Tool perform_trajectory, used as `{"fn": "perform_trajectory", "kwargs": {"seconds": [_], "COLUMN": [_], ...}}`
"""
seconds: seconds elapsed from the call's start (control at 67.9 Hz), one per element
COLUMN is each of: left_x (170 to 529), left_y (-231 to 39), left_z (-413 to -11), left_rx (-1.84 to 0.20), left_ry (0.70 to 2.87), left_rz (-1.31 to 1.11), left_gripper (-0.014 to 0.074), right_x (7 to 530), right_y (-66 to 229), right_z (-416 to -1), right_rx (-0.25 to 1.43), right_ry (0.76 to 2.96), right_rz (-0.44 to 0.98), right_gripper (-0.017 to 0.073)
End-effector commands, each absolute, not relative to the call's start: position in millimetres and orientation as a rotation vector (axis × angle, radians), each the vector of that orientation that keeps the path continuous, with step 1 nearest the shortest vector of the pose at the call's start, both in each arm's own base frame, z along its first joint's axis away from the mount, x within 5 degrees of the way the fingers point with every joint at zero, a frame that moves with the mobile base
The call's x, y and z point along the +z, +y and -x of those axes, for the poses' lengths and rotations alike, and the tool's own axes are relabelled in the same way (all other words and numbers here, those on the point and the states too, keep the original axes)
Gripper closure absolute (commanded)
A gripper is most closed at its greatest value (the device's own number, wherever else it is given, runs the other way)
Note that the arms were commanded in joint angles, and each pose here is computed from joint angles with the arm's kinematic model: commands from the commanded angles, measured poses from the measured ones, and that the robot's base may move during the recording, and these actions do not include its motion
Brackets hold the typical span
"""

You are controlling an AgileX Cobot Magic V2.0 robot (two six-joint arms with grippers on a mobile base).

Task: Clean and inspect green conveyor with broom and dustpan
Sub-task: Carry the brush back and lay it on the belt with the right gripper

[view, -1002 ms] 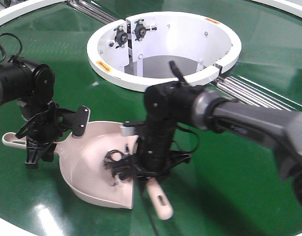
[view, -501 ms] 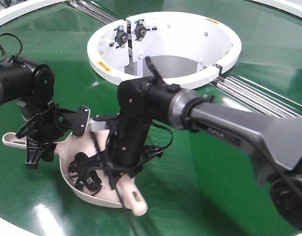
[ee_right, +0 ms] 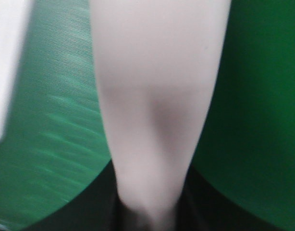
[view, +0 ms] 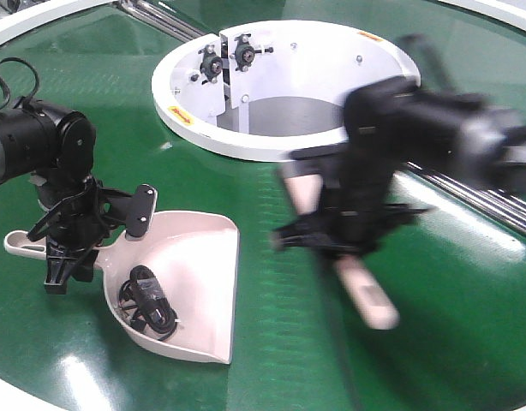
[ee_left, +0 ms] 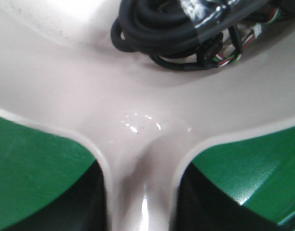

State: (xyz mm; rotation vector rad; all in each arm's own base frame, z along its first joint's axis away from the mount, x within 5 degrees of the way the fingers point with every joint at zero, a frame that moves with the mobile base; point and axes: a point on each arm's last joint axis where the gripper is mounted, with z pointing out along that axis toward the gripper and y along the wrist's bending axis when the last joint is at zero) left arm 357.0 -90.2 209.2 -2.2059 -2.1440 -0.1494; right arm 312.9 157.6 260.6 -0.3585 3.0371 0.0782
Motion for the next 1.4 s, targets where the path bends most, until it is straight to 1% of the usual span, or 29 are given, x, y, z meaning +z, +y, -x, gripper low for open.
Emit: {"fn": "perform_trajectory", "kwargs": {"seconds": [0.0, 0.088, 0.177, 0.309, 0.383, 0.589, 1.002, 1.208, 1.385], "left_x": [234, 234, 234, 234, 234, 234, 234, 234, 234], "left_y": [-93, -93, -93, -93, -93, -93, -93, -93, -93], "left_z": [-354, -354, -354, -354, -354, -354, -354, -354, -354], "left_rx": [-0.195, -0.195, -0.195, -0.195, -0.196, -0.195, -0.195, -0.195, -0.191], "left_ry": [-2.175, -2.175, -2.175, -2.175, -2.176, -2.175, -2.175, -2.175, -2.176], "left_rz": [2.248, 2.248, 2.248, 2.248, 2.249, 2.248, 2.248, 2.248, 2.247], "left_gripper": [0.0601, 0.0601, 0.0601, 0.0601, 0.0601, 0.0601, 0.0601, 0.0601, 0.0601], "right_x": [288, 286, 280, 271, 264, 255, 253, 236, 228], "right_y": [119, 91, 70, 53, 46, 46, 46, 46, 47], "right_z": [-301, -295, -287, -279, -277, -279, -278, -282, -287], "right_rx": [0.099, 0.102, 0.089, 0.07, 0.067, 0.099, 0.095, 0.083, 0.084], "right_ry": [2.942, 2.946, 2.97, 3.039, 3.059, 3.024, 3.045, 3.142, 3.149], "right_rz": [0.288, 0.22, 0.22, 0.265, 0.264, 0.23, 0.24, 0.251, 0.247], "right_gripper": [0.0561, 0.0561, 0.0561, 0.0561, 0.0561, 0.0561, 0.0561, 0.0561, 0.0557]}}
